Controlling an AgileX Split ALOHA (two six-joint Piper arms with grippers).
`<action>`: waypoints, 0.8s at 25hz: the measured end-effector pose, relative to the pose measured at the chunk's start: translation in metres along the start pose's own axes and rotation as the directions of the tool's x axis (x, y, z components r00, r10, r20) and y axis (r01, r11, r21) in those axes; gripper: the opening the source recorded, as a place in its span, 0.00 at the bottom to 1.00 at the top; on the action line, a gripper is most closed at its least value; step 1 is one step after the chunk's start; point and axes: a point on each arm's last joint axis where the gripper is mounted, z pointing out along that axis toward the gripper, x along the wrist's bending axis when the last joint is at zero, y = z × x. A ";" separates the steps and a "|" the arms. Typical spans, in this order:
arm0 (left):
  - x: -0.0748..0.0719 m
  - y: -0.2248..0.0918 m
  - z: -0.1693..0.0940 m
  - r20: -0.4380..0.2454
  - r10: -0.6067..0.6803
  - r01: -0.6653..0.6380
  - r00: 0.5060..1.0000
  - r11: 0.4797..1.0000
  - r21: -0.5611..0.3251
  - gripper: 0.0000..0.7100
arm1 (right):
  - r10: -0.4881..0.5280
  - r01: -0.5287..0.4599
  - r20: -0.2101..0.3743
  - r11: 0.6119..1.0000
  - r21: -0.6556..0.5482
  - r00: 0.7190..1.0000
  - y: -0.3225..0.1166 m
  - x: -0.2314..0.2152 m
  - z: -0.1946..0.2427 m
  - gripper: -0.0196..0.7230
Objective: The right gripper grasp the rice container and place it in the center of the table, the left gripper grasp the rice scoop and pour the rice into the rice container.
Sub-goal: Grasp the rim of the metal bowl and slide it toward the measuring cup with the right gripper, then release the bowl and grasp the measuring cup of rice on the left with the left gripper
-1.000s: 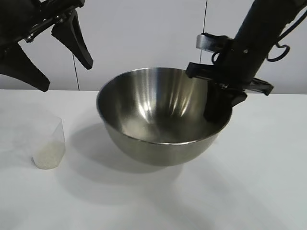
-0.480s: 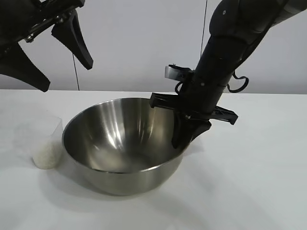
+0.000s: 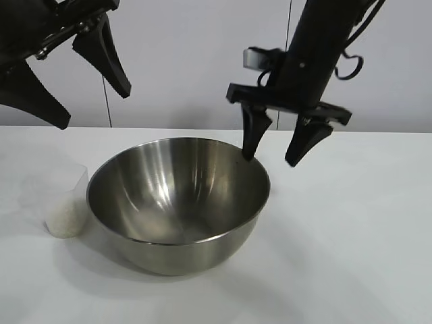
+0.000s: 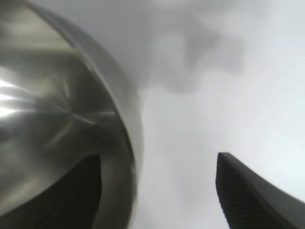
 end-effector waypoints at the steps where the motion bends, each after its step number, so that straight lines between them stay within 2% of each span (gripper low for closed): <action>1: 0.000 0.000 0.000 0.000 0.000 0.000 1.000 1.000 0.000 0.77 | 0.014 -0.014 0.004 1.000 -0.022 1.000 0.002 -0.007 -0.013 0.67; 5: 0.000 0.000 0.000 0.000 0.000 0.000 1.000 1.000 0.000 0.77 | 0.048 -0.047 0.008 0.995 -0.085 0.999 0.000 -0.020 -0.049 0.67; 11: 0.000 0.000 0.000 0.000 0.000 0.000 1.000 1.000 0.000 0.77 | 0.034 -0.032 0.007 0.986 -0.165 0.999 -0.011 -0.013 -0.090 0.67; 17: 0.000 0.000 0.000 0.001 0.000 0.000 1.000 1.000 -0.004 0.77 | 0.030 -0.028 0.006 0.985 -0.173 1.000 -0.014 -0.011 -0.098 0.67; 20: 0.000 0.003 0.000 0.005 0.000 0.000 1.000 0.999 -0.038 0.77 | 0.030 -0.028 0.006 0.985 -0.173 1.000 -0.014 -0.011 -0.098 0.67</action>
